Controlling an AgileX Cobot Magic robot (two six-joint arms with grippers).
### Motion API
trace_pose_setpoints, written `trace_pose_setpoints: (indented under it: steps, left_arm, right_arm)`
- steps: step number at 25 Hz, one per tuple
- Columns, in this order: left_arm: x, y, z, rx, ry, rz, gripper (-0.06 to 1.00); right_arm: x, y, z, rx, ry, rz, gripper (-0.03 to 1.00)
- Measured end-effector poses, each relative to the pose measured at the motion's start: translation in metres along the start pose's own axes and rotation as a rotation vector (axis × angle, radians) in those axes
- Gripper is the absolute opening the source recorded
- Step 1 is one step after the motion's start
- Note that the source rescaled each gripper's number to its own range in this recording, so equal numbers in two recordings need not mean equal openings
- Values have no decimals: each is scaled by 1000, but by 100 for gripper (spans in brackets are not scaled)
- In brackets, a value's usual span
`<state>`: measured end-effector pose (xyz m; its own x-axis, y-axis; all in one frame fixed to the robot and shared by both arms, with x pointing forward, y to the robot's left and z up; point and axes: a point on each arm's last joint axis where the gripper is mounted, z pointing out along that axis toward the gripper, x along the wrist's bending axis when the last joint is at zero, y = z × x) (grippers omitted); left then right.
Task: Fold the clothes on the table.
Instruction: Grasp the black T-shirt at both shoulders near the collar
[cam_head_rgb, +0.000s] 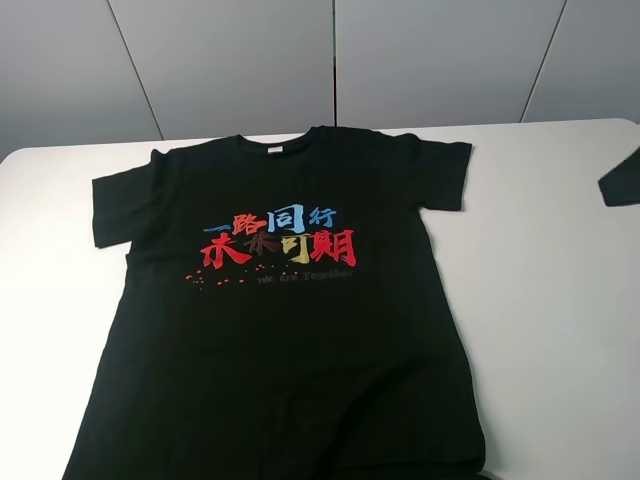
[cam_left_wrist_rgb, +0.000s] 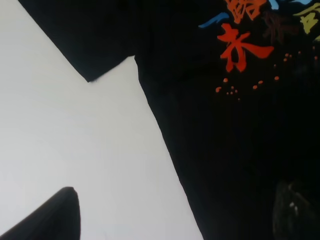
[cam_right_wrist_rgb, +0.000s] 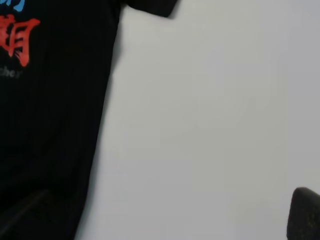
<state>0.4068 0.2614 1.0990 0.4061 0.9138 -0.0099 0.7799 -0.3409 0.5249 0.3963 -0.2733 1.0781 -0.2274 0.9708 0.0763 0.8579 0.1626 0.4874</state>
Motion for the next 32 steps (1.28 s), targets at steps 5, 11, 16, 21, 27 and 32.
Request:
trace_pose_setpoints:
  steps: [5, 11, 16, 21, 27, 32]
  left_arm:
    - [15, 34, 51, 85, -18, 52, 100]
    - [10, 45, 111, 202, -67, 123, 100]
    - [1, 51, 150, 247, -77, 175, 100]
    - [7, 48, 181, 331, -59, 211, 100]
    - [11, 42, 216, 407, -55, 220, 100]
    - [15, 38, 242, 449, -48, 221, 100]
  right_arm:
    - [2, 45, 44, 99, 77, -66, 100]
    - [21, 74, 98, 228, 123, -168, 100]
    - [21, 84, 139, 323, 127, -168, 100]
    - [17, 78, 178, 425, 122, -161, 100]
    - [15, 72, 200, 473, 127, -150, 100]
    - [18, 71, 203, 471, 156, -142, 100]
